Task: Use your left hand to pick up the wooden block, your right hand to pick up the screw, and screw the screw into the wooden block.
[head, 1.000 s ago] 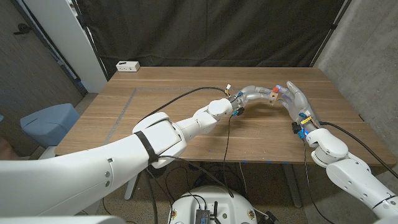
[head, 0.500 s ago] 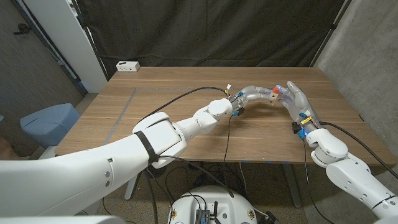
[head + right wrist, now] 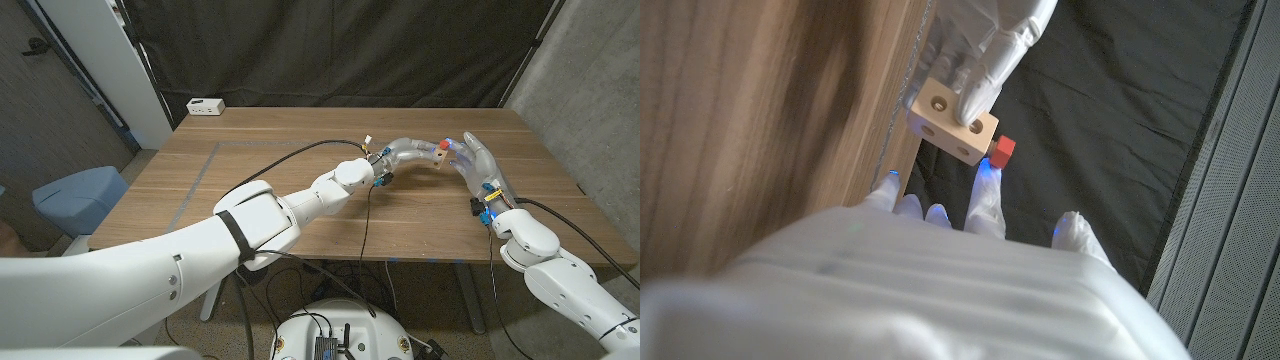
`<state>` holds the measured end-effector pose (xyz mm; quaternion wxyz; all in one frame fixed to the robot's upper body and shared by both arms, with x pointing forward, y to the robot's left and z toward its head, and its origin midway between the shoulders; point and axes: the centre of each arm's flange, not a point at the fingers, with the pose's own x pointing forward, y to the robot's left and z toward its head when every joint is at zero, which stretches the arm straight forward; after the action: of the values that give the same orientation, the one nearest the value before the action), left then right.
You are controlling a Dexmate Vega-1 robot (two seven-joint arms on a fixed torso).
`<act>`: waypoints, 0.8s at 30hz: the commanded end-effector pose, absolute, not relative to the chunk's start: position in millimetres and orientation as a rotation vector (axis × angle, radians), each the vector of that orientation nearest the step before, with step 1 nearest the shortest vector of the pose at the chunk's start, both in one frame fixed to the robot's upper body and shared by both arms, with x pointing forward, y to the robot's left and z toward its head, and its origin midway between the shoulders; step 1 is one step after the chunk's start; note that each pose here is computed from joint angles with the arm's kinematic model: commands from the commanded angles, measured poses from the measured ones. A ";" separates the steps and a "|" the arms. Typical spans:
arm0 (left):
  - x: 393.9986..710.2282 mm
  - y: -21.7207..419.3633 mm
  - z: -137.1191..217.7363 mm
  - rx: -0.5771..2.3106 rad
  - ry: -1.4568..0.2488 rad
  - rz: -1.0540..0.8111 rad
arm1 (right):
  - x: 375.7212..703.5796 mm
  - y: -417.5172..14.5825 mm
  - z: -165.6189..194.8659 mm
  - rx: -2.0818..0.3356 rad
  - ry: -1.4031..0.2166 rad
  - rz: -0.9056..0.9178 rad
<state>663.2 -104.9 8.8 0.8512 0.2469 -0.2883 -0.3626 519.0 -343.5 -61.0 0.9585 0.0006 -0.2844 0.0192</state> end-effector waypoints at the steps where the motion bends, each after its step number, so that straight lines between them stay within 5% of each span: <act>1: 660.1 -105.7 6.2 0.515 -0.625 -0.773 | 513.8 -344.6 -64.7 0.011 -0.579 0.030; 24: 658.6 -106.1 3.2 0.508 -0.629 -0.782 | 501.2 -346.7 -69.9 0.006 -0.572 0.011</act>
<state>658.6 -106.5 3.6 0.8462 0.2416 -0.2986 -0.3693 506.4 -346.4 -67.9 0.9583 0.0049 -0.2857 0.0091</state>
